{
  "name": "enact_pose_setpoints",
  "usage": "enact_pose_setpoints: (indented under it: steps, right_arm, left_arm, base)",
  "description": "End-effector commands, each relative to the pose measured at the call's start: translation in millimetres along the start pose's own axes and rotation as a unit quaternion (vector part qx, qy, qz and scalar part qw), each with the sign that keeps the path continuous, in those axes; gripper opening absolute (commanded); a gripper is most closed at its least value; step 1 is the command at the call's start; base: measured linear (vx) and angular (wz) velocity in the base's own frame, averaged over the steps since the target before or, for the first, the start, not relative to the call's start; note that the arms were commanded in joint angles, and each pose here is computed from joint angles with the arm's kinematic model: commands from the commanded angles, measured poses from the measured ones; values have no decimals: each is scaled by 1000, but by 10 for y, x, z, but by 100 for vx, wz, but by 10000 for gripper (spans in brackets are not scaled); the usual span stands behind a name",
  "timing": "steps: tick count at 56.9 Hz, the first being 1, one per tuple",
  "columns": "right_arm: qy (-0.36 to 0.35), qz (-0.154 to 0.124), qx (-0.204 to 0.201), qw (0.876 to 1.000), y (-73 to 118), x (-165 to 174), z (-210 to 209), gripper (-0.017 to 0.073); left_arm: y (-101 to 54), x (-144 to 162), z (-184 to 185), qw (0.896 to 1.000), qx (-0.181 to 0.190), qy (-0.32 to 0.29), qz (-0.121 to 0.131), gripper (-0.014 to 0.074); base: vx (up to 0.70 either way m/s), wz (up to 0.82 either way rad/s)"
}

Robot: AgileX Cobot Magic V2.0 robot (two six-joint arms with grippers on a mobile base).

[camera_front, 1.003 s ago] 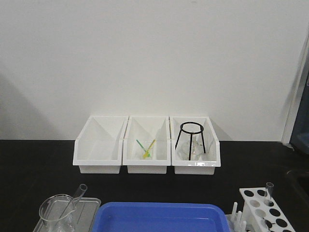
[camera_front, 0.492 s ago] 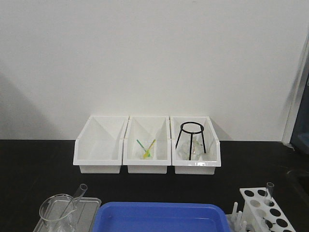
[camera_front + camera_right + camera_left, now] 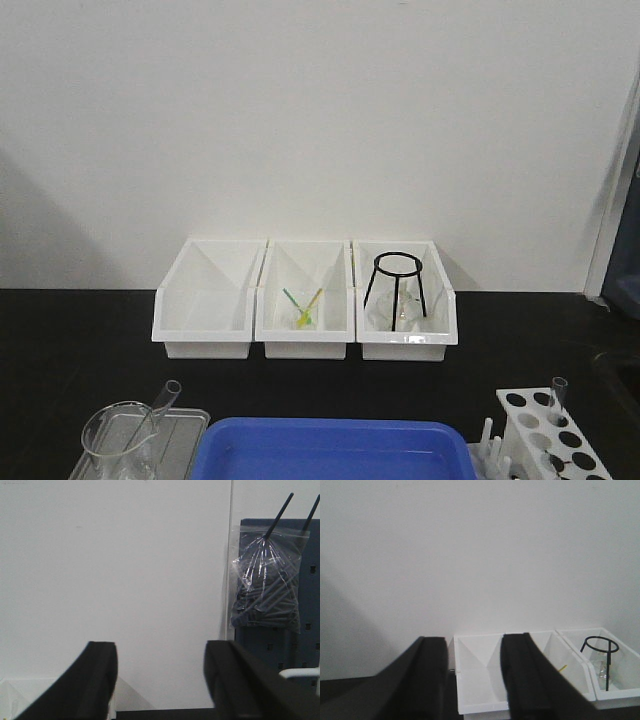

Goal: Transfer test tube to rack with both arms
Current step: 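Lower the left gripper onto the glass test tube in the beaker, then lift the tube out with the left gripper toward the right gripper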

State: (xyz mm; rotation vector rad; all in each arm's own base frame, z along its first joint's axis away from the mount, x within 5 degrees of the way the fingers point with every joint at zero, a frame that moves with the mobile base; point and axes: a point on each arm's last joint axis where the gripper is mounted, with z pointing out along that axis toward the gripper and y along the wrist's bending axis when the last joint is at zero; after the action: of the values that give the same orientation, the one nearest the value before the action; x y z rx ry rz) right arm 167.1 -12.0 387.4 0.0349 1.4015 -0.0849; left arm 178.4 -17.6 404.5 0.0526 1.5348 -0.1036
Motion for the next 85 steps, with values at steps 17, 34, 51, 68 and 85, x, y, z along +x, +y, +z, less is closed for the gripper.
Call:
enact_pose_setpoints:
  steps: [17, 34, 51, 68, 85]
  right_arm:
    - [-85, 15, 3, 996, -8, -194, -28, 676]
    - [-37, -45, -111, 992, 338, 617, -201, 542]
    - [-18, -45, -151, 987, 436, 986, -375, 459]
    - [-34, -49, -151, 987, 437, 962, -379, 459]
    - [-37, -69, -150, 986, 437, 962, -379, 459]
  left_arm:
    - [-5, -282, -42, 994, -1, -104, 21, 584]
    - [-164, 492, 27, 977, 58, -18, 202, 521]
    - [-361, 1445, 174, 970, 147, 64, 182, 476]
    - [-454, 1678, 801, 964, 161, 114, 179, 476]
    - [-526, 1777, 1349, 962, 162, 127, 179, 476]
  base:
    - [0, 0]
    - [0, 0]
    - [0, 0]
    - [0, 0]
    - [0, 0]
